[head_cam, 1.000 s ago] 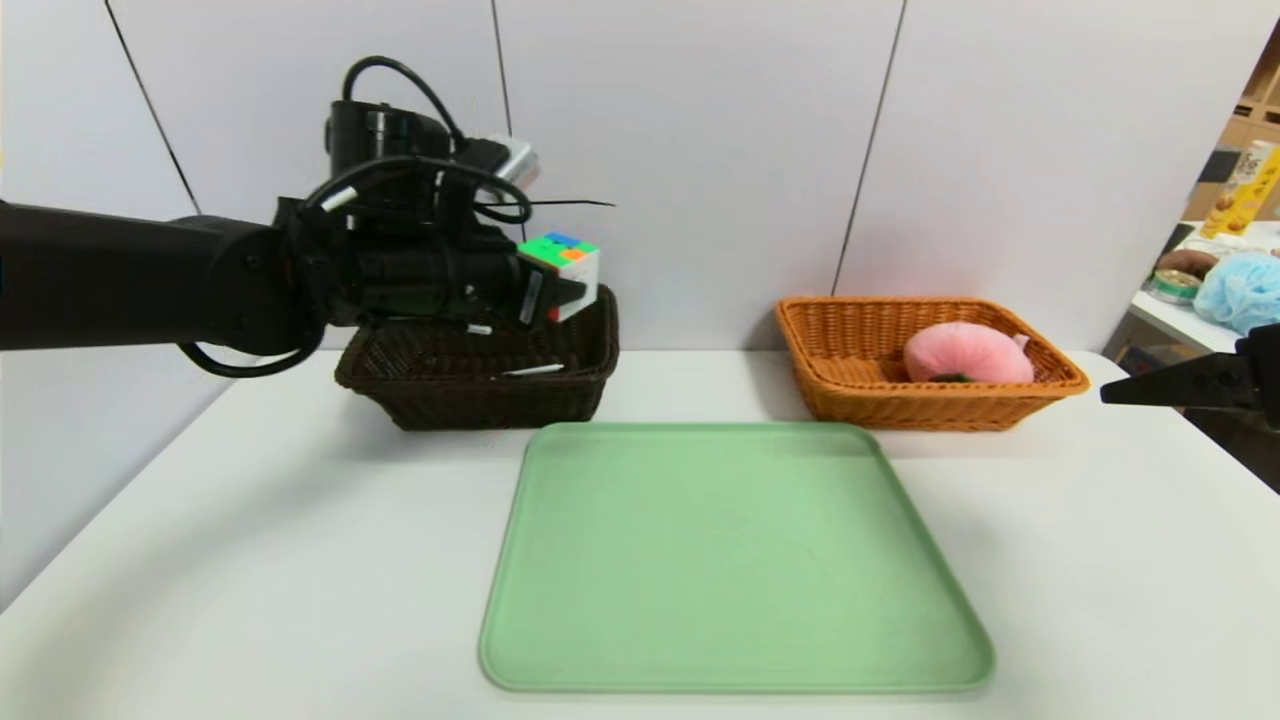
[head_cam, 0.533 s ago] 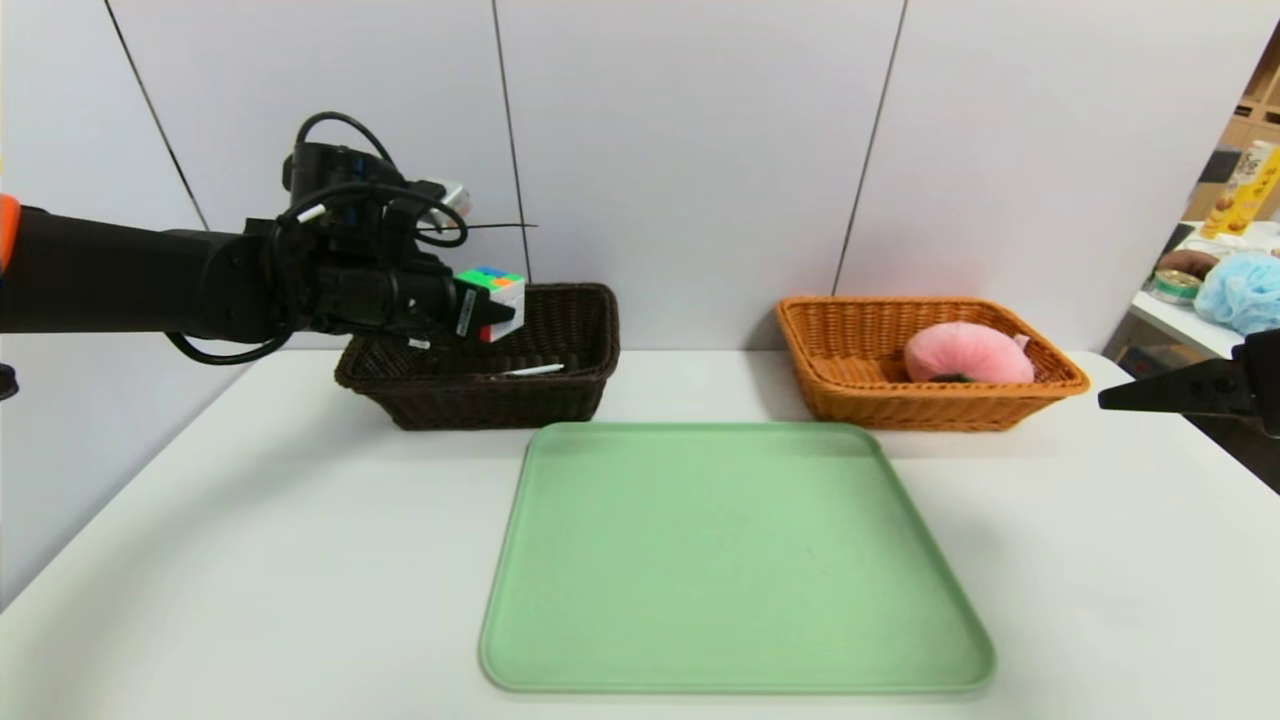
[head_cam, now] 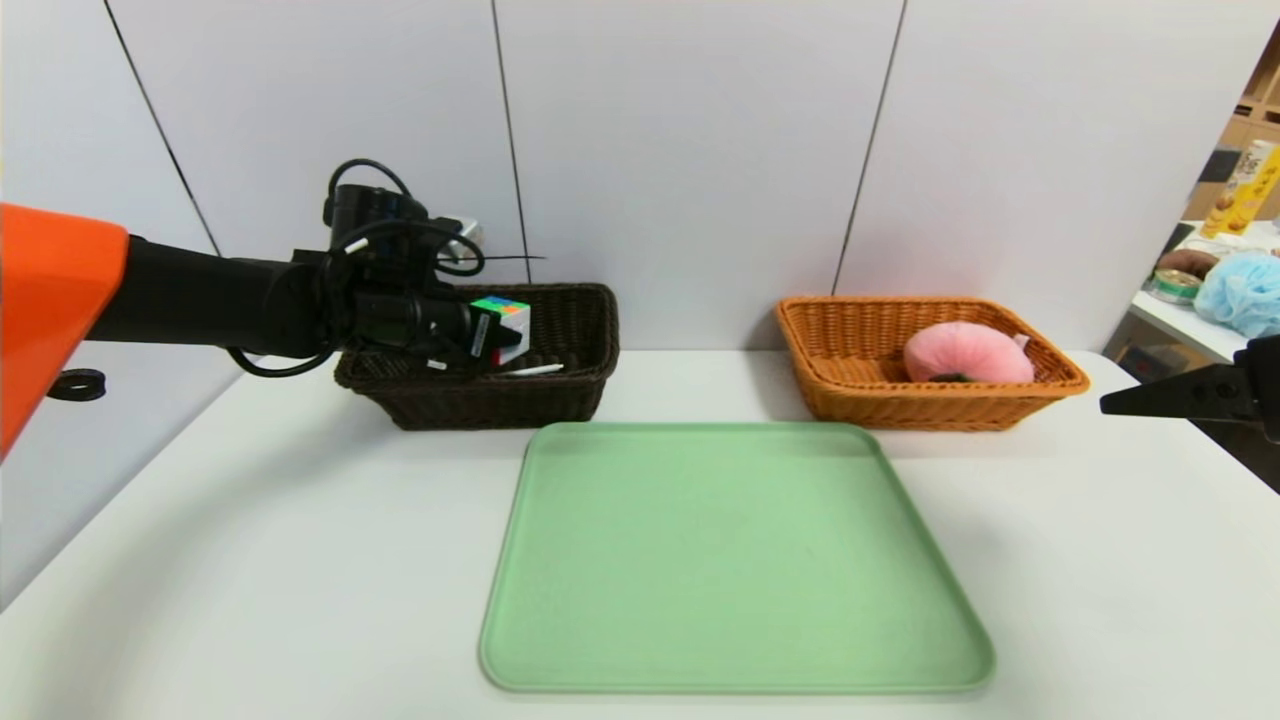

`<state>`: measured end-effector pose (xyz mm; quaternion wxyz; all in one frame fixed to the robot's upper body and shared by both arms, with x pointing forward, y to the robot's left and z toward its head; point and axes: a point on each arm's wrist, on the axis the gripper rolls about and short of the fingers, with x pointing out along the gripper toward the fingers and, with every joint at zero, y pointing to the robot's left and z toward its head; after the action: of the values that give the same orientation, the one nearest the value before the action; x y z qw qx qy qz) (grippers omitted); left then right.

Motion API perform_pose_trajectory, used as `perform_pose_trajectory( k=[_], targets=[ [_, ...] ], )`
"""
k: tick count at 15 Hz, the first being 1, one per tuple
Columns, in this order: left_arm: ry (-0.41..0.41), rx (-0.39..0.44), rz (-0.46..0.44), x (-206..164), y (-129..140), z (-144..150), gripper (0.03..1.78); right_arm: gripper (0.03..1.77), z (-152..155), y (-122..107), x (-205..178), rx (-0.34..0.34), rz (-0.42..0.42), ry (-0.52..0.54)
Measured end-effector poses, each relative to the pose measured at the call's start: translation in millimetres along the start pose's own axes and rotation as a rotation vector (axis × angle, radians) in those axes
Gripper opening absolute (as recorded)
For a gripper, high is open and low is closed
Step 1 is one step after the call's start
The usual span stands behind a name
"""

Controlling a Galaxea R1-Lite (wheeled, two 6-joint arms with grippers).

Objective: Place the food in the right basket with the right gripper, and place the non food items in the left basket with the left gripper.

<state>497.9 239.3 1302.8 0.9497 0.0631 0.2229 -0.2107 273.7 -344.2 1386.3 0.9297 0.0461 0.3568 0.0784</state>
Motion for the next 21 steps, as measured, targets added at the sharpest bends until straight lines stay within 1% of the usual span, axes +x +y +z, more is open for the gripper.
perform_pose_trajectory(
  k=[3, 4, 7, 12, 15, 18, 21],
  targets=[
    [0.003, -0.01, 0.0, 7, 1, -1, 0.97, 1.7, 0, 0, 0, 0.0, 0.0, -0.001],
    [-0.002, -0.02, 0.0, 8, 2, 0, 1.06, 1.7, 0, 0, 0, 0.0, 0.0, -0.001],
    [-0.007, -0.023, -0.001, 11, 2, 2, 1.27, 1.7, 0, 0, 0, 0.0, 0.001, 0.0],
    [-0.016, -0.025, 0.001, 9, 2, 4, 1.47, 1.7, 0, -1, 0, 0.001, -0.001, -0.001],
    [-0.066, -0.015, 0.01, -13, 0, 21, 1.55, 1.7, 0, -1, 0, 0.003, -0.005, -0.006],
    [-0.109, -0.014, 0.015, -54, -6, 43, 1.6, 1.7, 1, 3, -8, -0.012, 0.011, -0.031],
    [-0.119, -0.079, 0.008, -108, -16, 57, 1.63, 1.7, -5, 10, -24, -0.032, 0.025, -0.067]
  ],
)
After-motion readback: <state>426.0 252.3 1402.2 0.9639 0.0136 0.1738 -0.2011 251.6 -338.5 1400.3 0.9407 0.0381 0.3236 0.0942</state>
